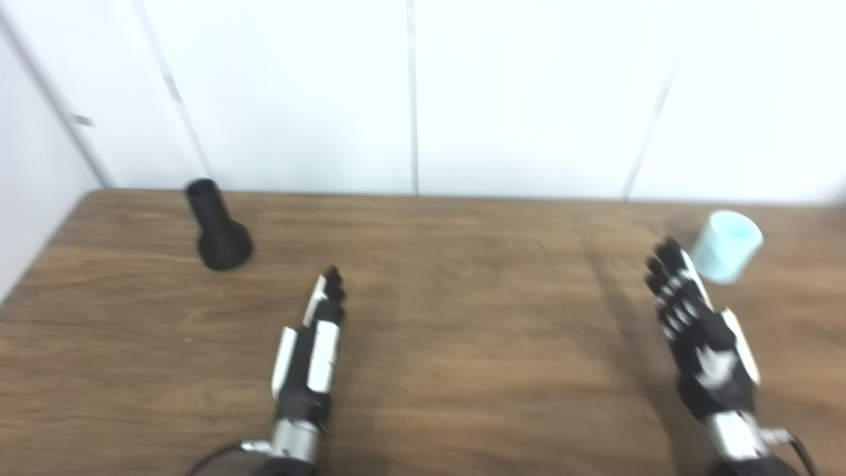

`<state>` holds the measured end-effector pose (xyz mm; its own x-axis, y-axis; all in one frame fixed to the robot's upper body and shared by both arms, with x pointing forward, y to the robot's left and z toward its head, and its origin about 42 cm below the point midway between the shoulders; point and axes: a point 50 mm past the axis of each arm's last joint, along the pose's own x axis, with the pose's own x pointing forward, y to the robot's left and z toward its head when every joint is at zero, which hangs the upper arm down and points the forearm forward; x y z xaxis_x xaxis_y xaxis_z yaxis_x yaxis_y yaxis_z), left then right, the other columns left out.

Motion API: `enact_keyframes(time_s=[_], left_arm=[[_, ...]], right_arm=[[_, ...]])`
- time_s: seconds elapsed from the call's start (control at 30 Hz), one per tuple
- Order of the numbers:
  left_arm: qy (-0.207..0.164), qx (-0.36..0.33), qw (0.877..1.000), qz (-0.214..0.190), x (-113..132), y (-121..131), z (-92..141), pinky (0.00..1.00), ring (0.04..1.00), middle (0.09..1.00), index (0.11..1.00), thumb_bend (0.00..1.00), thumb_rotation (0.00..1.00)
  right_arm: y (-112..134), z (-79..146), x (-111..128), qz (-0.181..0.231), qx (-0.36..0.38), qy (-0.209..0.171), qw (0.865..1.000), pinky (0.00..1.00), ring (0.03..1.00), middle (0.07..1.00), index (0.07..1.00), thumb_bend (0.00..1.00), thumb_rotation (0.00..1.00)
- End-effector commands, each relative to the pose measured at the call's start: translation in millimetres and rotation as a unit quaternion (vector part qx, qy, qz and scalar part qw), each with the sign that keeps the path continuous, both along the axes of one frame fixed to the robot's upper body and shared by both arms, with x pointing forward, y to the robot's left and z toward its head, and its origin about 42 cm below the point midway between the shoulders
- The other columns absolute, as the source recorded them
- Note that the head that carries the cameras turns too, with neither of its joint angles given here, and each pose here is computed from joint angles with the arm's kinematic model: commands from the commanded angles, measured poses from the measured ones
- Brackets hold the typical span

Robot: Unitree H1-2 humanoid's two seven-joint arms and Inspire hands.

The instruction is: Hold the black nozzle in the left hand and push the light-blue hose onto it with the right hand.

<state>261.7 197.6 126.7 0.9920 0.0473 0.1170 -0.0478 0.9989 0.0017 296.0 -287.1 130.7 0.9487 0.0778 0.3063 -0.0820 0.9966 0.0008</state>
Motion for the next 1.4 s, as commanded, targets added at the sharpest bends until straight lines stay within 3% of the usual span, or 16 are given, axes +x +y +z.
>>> enact_keyframes(time_s=[0.0,0.33,0.73,0.8,0.9,1.0,1.13,1.37], left_arm=[[-0.024,-0.001,1.000,0.003,2.9,-6.3,0.8,1.00,1.000,1.000,1.000,0.79,1.00],[-0.029,0.000,1.000,0.006,5.1,-8.0,-22.1,1.00,1.000,1.000,1.000,0.79,1.00],[-0.042,-0.002,0.999,0.013,5.9,11.7,-20.0,1.00,1.000,1.000,1.000,0.75,1.00],[-0.047,0.002,0.999,0.025,7.4,19.6,-17.2,1.00,1.000,1.000,1.000,0.77,0.89],[-0.055,0.033,0.994,0.083,12.2,32.0,-14.2,1.00,1.000,1.000,1.000,0.81,0.61],[-0.052,0.066,0.986,0.143,18.5,39.7,-14.6,1.00,1.000,1.000,1.000,0.78,0.52],[-0.053,0.102,0.969,0.219,31.3,65.2,-9.4,1.00,1.000,0.984,1.000,0.72,0.31],[-0.068,0.151,0.946,0.280,41.4,89.7,-6.0,1.00,1.000,0.997,0.998,0.74,0.22]], right_arm=[[-6.7,-32.1,-14.3,-0.006,0.008,0.033,0.999,1.00,1.000,1.000,1.000,0.84,1.00],[-10.1,-54.2,-10.9,-0.004,0.009,0.037,0.999,1.00,1.000,1.000,1.000,0.86,1.00],[-1.4,-57.5,-12.8,0.000,0.012,0.038,0.999,1.00,1.000,1.000,1.000,0.87,1.00],[0.5,-56.8,-13.3,0.001,0.012,0.038,0.999,1.00,1.000,1.000,1.000,0.87,1.00],[2.1,-56.0,-13.2,0.003,0.013,0.037,0.999,1.00,1.000,1.000,1.000,0.88,1.00],[2.1,-55.5,-12.6,0.004,0.012,0.037,0.999,1.00,1.000,1.000,1.000,0.87,1.00],[1.0,-53.2,-11.9,0.004,0.014,0.038,0.999,1.00,1.000,1.000,1.000,0.88,1.00],[-2.0,-50.8,-12.5,0.006,0.013,0.038,0.999,1.00,1.000,1.000,1.000,0.88,1.00]])
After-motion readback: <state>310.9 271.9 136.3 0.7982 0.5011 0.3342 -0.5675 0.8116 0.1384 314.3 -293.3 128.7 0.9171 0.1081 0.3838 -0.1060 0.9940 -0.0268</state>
